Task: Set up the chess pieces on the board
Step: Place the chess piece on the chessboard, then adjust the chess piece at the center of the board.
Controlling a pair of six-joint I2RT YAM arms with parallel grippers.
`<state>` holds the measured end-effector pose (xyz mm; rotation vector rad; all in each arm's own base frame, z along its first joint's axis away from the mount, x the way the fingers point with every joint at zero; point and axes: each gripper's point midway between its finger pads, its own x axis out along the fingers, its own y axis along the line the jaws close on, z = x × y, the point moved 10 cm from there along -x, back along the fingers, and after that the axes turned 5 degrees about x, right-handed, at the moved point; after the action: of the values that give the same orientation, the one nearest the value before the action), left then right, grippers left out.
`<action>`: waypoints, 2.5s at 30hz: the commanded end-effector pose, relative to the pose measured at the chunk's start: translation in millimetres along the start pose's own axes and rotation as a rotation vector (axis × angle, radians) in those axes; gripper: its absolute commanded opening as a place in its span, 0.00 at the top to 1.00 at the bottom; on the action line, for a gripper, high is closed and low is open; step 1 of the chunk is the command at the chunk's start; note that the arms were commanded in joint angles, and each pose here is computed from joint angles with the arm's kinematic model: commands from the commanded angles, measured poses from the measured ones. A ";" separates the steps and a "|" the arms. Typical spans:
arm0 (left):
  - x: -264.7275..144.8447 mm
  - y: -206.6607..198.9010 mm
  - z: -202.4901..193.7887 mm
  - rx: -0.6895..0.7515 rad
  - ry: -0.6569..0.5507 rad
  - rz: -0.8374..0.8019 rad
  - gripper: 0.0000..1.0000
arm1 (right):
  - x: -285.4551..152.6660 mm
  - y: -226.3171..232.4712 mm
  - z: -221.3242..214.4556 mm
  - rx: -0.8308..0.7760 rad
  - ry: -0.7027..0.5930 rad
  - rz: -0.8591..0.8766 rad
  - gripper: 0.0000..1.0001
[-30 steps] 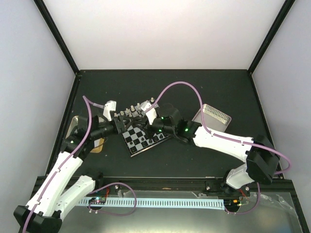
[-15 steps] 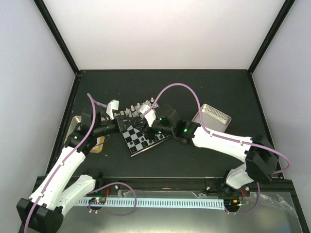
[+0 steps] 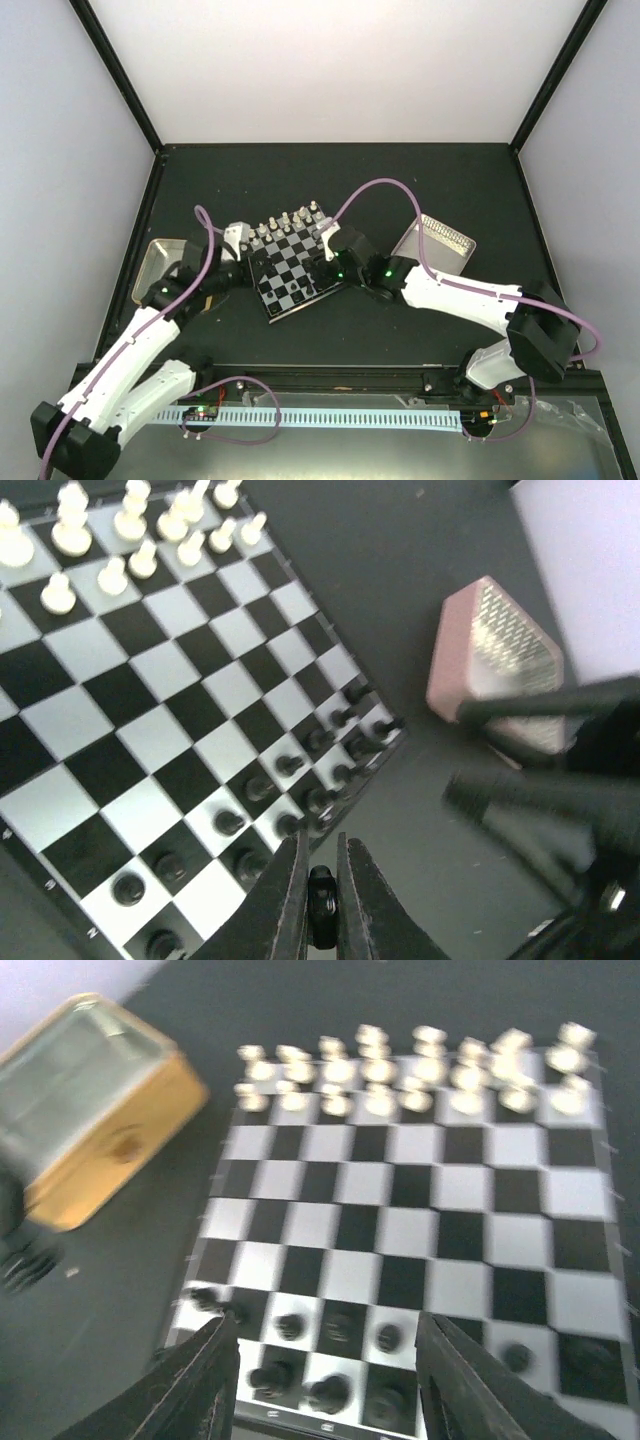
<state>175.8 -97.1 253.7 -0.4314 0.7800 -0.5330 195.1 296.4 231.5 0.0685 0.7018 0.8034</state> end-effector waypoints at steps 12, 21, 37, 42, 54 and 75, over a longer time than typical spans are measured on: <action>52.1 6.6 -71.1 0.178 0.101 0.216 0.98 | -5.6 -59.9 -5.5 0.349 -0.032 -0.334 0.50; 76.2 5.4 -82.8 0.241 0.134 0.249 0.98 | 1.5 -60.7 -7.4 0.356 -0.003 -0.331 0.51; 91.8 19.0 -96.3 0.255 0.164 0.313 0.92 | 5.9 -62.2 -7.2 0.352 0.016 -0.333 0.51; 91.9 20.4 -98.4 0.253 0.171 0.311 0.87 | 6.4 -63.3 -8.2 0.354 0.021 -0.335 0.51; 78.4 8.8 -84.5 0.245 0.125 0.281 0.78 | 2.7 -62.3 -6.7 0.363 0.015 -0.322 0.51; 66.0 27.8 -68.8 0.136 0.101 0.443 0.71 | 5.4 -60.5 -10.5 0.389 0.038 -0.278 0.53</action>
<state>165.3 -122.1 152.7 -0.0799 0.8885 -0.1856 226.9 254.1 195.3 0.2680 0.8930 0.3884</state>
